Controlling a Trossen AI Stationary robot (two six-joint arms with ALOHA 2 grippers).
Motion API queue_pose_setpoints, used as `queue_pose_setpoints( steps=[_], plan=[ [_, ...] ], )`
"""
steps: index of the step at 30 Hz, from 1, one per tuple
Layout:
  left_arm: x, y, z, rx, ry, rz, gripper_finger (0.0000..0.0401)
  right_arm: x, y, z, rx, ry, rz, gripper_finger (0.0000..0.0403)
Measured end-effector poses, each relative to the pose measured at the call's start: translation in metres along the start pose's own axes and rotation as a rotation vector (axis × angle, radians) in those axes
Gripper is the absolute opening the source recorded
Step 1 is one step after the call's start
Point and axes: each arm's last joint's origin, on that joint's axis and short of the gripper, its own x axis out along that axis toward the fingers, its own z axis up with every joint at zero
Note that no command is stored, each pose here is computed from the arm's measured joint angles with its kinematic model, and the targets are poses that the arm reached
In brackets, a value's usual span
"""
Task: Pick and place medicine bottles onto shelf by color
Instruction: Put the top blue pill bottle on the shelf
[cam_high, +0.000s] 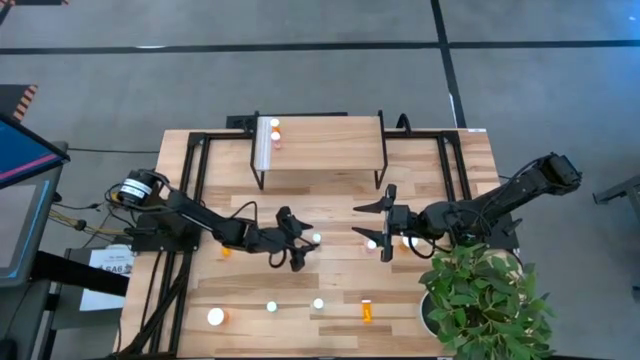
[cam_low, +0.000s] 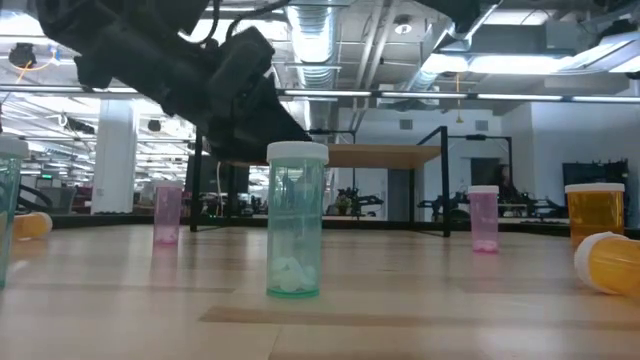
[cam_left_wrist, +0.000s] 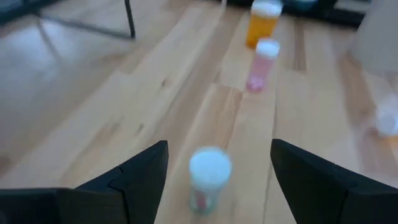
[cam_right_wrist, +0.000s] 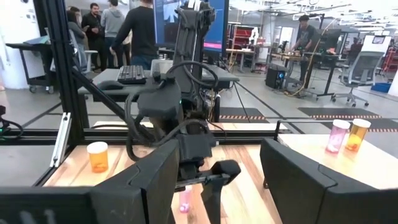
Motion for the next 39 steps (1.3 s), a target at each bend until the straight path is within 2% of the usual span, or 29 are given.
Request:
queue_pose_setpoints(
  steps=[8,18,24,39],
  plan=[
    [0.014,-0.001,-0.018,-0.02,0.043,-0.006,0.0271,0.0,0.0,-0.001,0.0,0.013,0.001,0.0249],
    [0.018,0.0,-0.019,-0.028,0.004,0.016,0.0262,0.0,0.0,-0.002,-0.001,0.015,0.001,0.0249],
    [0.018,0.0,-0.019,-0.027,0.005,0.016,0.0224,0.0,0.0,-0.002,-0.001,0.015,0.001,0.0249],
    [0.019,0.003,-0.016,-0.052,-0.004,0.016,0.0096,0.0,0.0,-0.002,-0.001,0.015,0.0,0.0249]
  ],
)
